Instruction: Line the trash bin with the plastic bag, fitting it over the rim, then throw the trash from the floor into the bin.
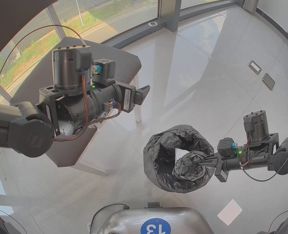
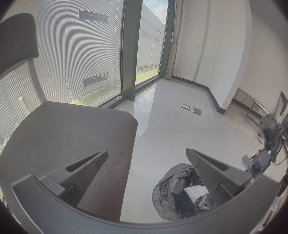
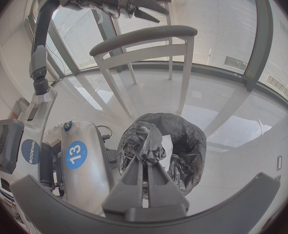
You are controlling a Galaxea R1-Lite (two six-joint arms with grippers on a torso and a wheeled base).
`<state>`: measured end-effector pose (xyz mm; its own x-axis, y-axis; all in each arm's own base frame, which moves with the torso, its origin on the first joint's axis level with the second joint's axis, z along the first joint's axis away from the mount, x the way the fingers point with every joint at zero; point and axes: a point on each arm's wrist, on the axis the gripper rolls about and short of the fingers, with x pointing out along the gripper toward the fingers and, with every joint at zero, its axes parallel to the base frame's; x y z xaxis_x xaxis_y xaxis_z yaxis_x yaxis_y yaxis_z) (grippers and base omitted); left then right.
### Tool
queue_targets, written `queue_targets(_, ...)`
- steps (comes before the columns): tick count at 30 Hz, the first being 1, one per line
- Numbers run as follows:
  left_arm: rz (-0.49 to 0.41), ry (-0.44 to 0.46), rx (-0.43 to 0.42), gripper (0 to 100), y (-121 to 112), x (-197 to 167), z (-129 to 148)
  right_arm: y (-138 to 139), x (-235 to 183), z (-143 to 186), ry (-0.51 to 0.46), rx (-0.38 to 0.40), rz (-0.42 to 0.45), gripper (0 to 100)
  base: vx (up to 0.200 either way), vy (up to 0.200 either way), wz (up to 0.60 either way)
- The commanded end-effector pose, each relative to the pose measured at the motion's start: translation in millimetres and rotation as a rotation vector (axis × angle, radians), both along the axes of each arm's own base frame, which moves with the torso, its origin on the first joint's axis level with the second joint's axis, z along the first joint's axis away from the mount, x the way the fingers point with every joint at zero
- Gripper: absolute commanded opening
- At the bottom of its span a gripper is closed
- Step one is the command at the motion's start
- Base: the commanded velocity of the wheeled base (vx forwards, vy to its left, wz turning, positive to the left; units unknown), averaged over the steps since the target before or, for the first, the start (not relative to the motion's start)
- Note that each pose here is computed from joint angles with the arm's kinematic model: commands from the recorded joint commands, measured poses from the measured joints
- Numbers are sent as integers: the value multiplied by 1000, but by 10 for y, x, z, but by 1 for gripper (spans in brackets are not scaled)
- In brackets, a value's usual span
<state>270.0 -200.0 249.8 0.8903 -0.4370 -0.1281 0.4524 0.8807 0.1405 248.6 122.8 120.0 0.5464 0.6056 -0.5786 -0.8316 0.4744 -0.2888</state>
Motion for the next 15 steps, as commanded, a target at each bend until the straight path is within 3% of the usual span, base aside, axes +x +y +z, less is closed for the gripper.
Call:
queue_targets(1, 2, -45, -33, 100, 78, -80, 157, 87, 170, -184, 44, -22, 5, 0, 0, 0, 0)
queue_targets(12, 25, -65, -46, 100, 206, -115, 239, 103, 629, -407, 18, -15, -35, 0, 0, 0, 0)
queue_targets(13, 27, -65, -46, 100, 217, -107, 239, 107, 654, -413, 17, -13, -38, 100, 0, 0, 0)
queue_targets(15, 30, -65, -46, 100, 233, -96, 239, 117, 666, -428, 19, -14, -36, 100, 0, 0, 0)
